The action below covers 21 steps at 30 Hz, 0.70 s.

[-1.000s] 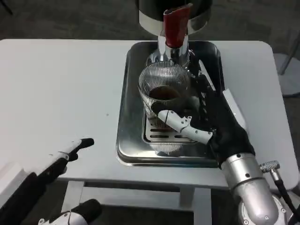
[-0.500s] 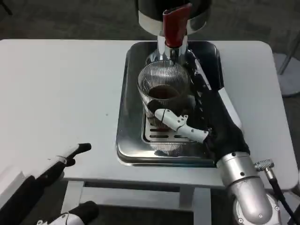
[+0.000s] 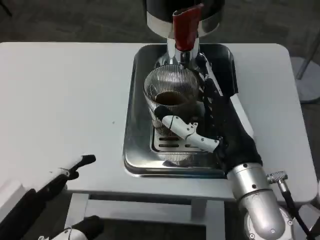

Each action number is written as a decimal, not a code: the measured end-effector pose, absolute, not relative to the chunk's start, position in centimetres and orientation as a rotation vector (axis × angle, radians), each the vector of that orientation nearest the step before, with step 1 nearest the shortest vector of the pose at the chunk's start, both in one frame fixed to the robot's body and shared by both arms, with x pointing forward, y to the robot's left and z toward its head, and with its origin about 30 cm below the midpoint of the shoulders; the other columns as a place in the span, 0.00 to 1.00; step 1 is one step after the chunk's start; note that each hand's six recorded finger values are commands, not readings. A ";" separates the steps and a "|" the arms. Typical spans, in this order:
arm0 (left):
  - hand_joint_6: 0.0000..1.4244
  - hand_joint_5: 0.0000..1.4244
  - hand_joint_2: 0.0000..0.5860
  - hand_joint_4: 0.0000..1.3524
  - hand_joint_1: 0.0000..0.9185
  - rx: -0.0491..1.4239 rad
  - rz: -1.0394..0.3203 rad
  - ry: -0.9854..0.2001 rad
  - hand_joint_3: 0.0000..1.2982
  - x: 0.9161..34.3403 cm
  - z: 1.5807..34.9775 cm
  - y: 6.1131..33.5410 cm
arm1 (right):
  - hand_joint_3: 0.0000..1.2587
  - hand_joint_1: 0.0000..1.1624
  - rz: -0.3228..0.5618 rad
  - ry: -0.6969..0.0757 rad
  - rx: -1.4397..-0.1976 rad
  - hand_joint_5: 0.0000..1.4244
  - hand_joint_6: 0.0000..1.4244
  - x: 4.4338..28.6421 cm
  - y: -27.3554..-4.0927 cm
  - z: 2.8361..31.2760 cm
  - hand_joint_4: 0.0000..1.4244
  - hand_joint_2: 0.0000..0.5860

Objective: Grasp the cup under the faucet to collect the drink, then remove the cup.

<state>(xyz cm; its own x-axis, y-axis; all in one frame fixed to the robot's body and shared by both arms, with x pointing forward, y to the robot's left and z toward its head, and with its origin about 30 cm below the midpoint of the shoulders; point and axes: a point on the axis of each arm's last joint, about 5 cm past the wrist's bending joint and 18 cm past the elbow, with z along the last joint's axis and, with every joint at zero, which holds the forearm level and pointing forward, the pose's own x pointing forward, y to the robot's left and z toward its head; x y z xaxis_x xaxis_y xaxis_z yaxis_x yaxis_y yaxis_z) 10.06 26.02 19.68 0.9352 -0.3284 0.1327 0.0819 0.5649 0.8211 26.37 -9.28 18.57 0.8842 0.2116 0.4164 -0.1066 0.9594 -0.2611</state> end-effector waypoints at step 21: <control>0.18 0.10 0.16 0.04 0.00 0.943 -0.250 -0.242 0.10 9.7 19.6 26.0 | 0.00 0.70 0.152 -0.474 -0.310 0.22 0.30 26.1 -8.1 18.5 0.11 0.34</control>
<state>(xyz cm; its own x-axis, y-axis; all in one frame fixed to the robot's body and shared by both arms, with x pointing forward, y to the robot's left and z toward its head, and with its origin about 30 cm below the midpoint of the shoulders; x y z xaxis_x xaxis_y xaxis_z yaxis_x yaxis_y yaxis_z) 9.67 26.00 19.59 0.9445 -0.3146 0.0949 0.1053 0.5631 0.8196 26.12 -8.12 18.50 0.8797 0.2151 0.4241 -0.0725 0.9421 -0.3274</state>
